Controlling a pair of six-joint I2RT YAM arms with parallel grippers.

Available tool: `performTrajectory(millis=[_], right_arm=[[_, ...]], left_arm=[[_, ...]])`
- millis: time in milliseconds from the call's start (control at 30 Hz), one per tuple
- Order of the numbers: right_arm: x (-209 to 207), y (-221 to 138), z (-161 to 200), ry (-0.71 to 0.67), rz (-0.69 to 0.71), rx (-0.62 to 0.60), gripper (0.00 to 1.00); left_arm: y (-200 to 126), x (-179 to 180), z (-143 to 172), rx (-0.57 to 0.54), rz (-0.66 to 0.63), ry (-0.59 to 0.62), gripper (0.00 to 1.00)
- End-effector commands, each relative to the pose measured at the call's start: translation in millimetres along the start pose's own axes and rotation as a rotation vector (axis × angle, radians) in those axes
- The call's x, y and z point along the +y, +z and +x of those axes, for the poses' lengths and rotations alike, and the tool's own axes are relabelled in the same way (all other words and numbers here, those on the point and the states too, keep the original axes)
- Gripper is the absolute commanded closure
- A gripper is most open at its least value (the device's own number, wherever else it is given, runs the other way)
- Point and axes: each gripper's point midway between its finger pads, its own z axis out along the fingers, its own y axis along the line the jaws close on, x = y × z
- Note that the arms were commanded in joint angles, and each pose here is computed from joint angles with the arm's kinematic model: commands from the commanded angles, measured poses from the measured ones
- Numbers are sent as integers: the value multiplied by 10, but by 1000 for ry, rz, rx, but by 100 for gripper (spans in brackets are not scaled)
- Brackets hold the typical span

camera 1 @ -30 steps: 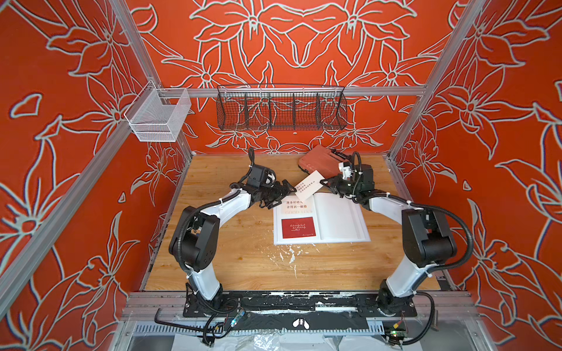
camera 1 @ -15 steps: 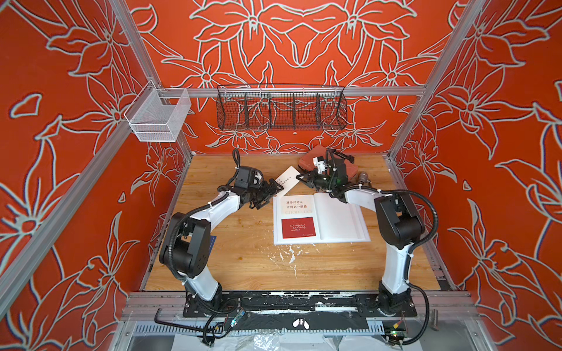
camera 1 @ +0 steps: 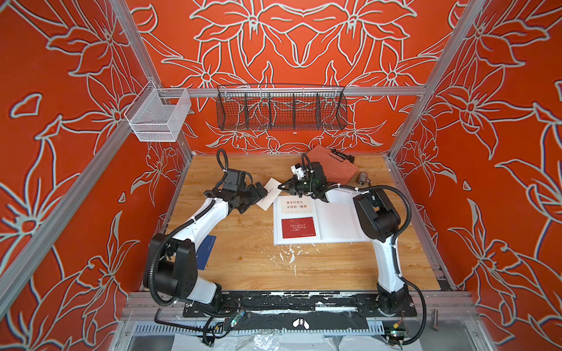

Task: Place the photos into the photo albums
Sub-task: Place the photo at the center of the board.

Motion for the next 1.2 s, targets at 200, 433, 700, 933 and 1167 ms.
performTrajectory(millis=[200,433,700,933,1167], right_arm=[[-145,247,383,12,60,140,100],[-265,268,561,31,100,143,100],[-407,226,792,35,168,162,99],[-375,60,817,-19,276,152,54],[-147,-370,697,-160,428,91,32]], left_arm=[[-125,273,111,19,-72,-4,3],[-151,337,195,53,-84,-1,3],[-145,380,286,83,-86,-5,2],[-171,330,273,78,-65,5,2],[-137,102,210,93,1,65,2]])
